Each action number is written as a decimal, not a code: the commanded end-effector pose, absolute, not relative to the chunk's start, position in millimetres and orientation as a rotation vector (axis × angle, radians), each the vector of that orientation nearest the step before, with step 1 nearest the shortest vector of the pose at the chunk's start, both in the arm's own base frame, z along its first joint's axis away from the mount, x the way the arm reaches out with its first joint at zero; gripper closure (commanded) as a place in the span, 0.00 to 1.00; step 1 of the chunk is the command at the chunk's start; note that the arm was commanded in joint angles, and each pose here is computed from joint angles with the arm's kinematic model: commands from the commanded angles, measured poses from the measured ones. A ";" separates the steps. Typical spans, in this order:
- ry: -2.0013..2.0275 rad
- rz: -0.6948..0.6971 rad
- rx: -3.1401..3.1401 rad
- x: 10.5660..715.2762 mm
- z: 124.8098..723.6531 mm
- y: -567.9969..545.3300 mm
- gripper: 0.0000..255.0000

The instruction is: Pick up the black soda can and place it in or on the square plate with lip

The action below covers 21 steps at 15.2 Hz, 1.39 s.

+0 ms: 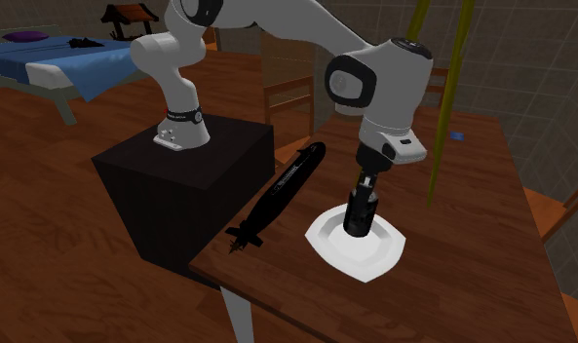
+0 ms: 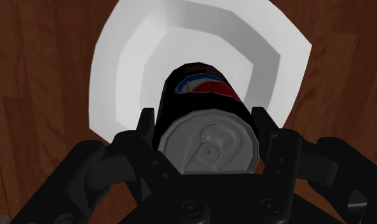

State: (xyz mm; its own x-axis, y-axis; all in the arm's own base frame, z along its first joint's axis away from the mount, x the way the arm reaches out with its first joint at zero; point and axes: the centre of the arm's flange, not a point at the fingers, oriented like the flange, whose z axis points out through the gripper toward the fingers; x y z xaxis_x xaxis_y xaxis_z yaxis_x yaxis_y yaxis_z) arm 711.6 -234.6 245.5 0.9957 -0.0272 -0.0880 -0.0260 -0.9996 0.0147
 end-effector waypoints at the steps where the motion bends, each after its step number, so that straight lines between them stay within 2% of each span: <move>1: -0.042 -0.137 3.124 711.3 234.5 -234.7 1.00; 5: -0.042 -0.137 3.124 711.3 213.2 -234.7 1.00; 12: -0.042 -0.137 3.124 711.3 213.2 -234.7 1.00; 13: -0.042 -0.137 3.124 711.3 213.2 -234.8 0.00; 18: -0.042 -0.137 3.124 711.3 213.2 -234.8 0.00; 21: -0.042 -0.137 3.124 714.8 252.7 -234.2 0.00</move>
State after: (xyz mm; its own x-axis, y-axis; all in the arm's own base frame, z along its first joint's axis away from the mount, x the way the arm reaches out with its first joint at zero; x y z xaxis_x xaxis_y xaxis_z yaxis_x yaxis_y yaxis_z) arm 713.5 -235.8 240.6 0.9959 -0.0274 -0.0861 -0.0261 -0.9995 0.0154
